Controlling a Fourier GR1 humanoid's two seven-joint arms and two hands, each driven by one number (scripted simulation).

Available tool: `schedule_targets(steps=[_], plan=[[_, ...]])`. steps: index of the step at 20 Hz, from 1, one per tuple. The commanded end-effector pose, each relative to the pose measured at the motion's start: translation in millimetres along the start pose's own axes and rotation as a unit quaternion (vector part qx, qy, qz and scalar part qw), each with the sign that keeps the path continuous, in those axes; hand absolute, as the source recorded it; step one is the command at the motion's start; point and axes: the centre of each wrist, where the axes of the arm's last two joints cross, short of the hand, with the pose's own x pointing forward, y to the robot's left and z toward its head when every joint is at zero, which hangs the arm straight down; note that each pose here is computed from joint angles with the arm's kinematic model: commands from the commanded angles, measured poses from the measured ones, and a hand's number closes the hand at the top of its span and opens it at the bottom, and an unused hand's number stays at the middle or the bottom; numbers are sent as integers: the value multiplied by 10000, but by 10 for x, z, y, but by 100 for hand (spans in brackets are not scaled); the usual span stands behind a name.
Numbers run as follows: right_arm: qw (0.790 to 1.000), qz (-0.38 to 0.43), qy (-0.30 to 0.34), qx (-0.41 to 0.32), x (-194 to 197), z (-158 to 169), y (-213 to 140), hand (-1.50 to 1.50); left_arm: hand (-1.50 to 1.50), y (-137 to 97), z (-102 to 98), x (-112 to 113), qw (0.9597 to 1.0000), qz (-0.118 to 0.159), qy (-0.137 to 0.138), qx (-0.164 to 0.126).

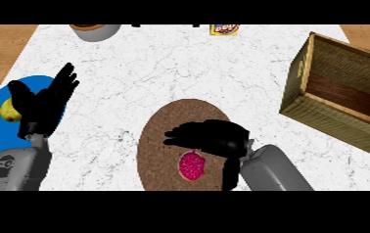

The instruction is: Pick the cupcake from the placemat and place it in the basket

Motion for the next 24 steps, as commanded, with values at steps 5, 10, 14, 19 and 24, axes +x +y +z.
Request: schedule_targets(steps=[5,10,14,19,24], plan=[[9992,312,240,-83,116,-129,264,-150,0,-101,-83,-119,10000,-28,3,50],[9983,503,291,65,31,-161,271,-150,0,34,14,67,10000,-88,3,41],[9928,1129,199,345,74,-99,240,150,0,108,-18,-2,10000,7,-26,57],[9939,1074,154,188,51,-212,670,150,0,-20,94,-7,10000,-40,-76,-9],[9922,1186,174,351,210,-476,501,150,0,-251,137,-76,10000,17,15,47]])
